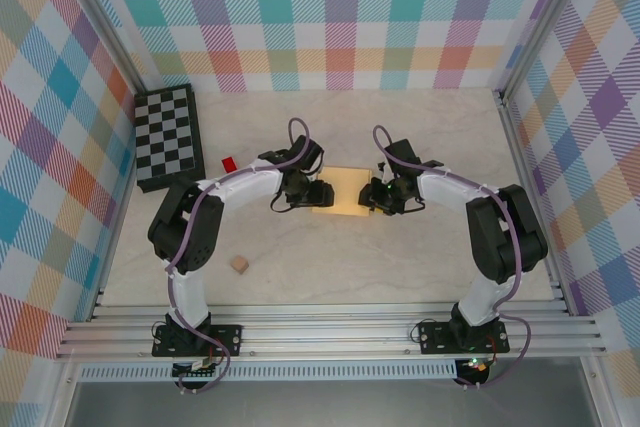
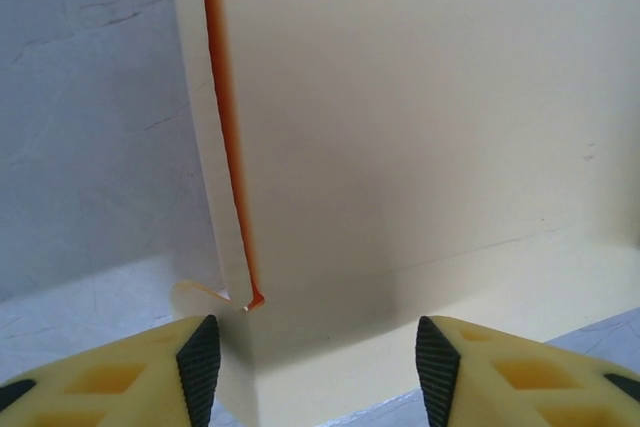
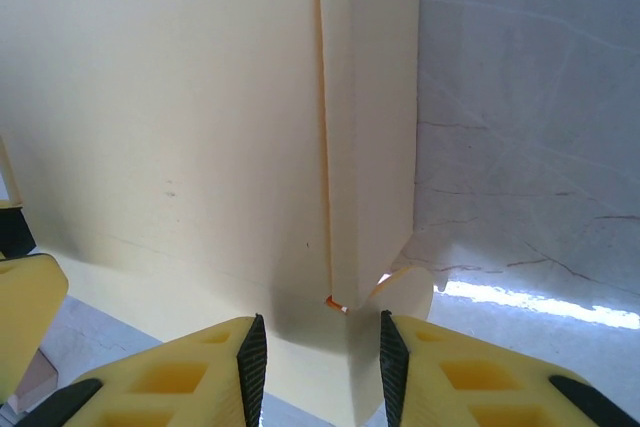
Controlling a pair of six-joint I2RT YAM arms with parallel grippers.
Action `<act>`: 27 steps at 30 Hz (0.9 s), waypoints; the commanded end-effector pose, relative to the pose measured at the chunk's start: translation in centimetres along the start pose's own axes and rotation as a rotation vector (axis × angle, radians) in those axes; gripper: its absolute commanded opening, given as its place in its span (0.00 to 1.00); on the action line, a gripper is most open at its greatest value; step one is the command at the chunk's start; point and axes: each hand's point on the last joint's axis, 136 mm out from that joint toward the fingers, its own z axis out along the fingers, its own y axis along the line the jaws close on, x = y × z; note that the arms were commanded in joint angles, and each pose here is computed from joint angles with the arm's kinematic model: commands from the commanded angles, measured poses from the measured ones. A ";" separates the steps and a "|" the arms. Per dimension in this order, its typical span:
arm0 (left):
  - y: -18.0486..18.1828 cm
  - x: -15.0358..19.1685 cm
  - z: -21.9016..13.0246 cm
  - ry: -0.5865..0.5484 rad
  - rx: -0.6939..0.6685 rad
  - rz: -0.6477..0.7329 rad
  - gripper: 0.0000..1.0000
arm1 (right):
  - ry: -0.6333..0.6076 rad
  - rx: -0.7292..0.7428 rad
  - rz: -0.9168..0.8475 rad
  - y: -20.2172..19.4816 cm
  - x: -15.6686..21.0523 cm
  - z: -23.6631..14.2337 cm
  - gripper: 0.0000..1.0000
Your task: Fold the paper box
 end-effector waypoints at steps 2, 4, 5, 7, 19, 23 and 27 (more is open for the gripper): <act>-1.0 0.5 -0.9 -0.005 0.084 -0.060 0.52 | 0.014 -0.050 0.014 1.0 -0.2 0.4 0.38; -1.8 0.2 -0.9 -0.013 0.118 -0.078 0.49 | 0.016 -0.058 0.018 1.2 -0.3 0.4 0.37; -2.1 0.1 -1.0 -0.015 0.124 -0.081 0.48 | 0.017 -0.058 0.018 1.2 -0.3 0.4 0.37; -2.7 -0.1 -1.3 -0.021 0.137 -0.081 0.44 | 0.018 -0.056 0.013 1.2 -0.3 0.4 0.37; -1.5 -0.4 -1.9 -0.034 0.040 -0.009 0.37 | 0.032 -0.030 -0.007 0.7 -0.3 0.9 0.36; -1.1 -0.2 -0.8 -0.024 0.033 0.027 0.36 | 0.029 -0.016 -0.029 0.5 -0.7 1.1 0.36; -1.0 -0.3 0.0 -0.027 0.035 0.084 0.33 | 0.031 -0.001 -0.042 0.3 -0.9 1.3 0.35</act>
